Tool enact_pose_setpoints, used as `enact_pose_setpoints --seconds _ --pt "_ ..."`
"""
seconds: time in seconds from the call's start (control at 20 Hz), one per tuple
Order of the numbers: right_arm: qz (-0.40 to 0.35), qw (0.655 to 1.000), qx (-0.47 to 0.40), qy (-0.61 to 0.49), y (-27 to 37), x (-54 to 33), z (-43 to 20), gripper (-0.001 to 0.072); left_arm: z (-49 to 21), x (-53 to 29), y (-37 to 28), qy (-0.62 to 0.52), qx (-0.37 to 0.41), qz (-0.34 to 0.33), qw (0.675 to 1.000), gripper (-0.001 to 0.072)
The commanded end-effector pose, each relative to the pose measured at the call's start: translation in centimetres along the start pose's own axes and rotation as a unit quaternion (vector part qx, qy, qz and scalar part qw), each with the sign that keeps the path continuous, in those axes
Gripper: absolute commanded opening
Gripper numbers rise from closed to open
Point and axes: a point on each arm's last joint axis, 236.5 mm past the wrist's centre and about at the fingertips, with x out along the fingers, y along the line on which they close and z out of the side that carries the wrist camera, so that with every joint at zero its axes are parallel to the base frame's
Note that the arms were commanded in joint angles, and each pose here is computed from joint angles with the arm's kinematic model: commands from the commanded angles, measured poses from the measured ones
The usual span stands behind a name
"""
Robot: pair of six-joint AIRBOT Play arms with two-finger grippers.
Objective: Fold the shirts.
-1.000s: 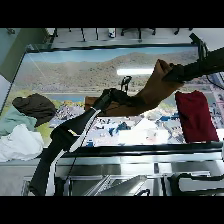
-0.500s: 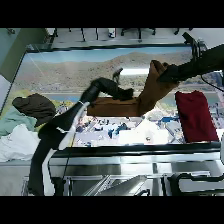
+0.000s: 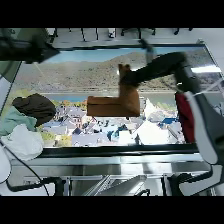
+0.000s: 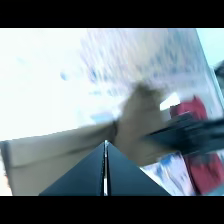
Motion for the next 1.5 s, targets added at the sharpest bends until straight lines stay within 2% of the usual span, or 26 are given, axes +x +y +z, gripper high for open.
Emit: enact_pose_setpoints --seconds 0.0,0.05,0.1,0.25,0.45,0.55,0.7,0.9,1.1,1.45 --pt "0.012 0.997 -0.003 -0.077 5.8 14.1 -1.8 0.0336 0.9 -8.0 -1.2 -0.070 0.035 0.036 0.996 0.0013" --pt "0.009 0.996 -0.008 -0.093 6.5 17.8 -3.4 0.0680 0.6 -8.9 -1.5 -0.079 0.041 0.040 0.995 0.0013" --pt "0.006 0.996 -0.009 -0.092 6.5 19.9 -4.8 0.0695 0.1 -9.4 -1.8 -0.087 0.044 0.042 0.994 0.0013" --pt "-0.009 0.999 -0.002 -0.046 3.9 18.9 -5.5 0.0695 -1.3 -9.9 -2.1 -0.101 0.050 0.046 0.993 0.0013" --pt "-0.032 0.998 0.040 -0.028 -2.4 7.2 -0.1 0.0694 -2.8 -9.9 -1.7 -0.111 0.044 0.051 0.992 0.0013" --pt "-0.070 0.994 0.088 -0.007 -7.5 1.0 0.4 0.0695 -3.1 -10.1 -1.7 -0.116 0.042 0.052 0.991 0.0013" --pt "-0.120 0.974 0.184 0.063 -15.7 -5.1 -3.4 0.0694 -3.0 -10.6 -2.4 -0.120 0.049 0.050 0.990 0.0013" --pt "-0.130 0.951 0.255 0.114 -21.0 -4.0 -9.1 0.0695 -3.0 -10.8 -2.8 -0.121 0.054 0.048 0.990 0.0013" --pt "-0.069 0.948 0.276 0.142 -20.4 0.6 -11.0 0.0694 -3.0 -10.8 -2.8 -0.121 0.054 0.048 0.990 0.0013" --pt "-0.060 0.949 0.277 0.137 -19.6 5.8 -11.9 0.0694 -3.0 -10.8 -2.8 -0.121 0.053 0.048 0.990 0.0013"
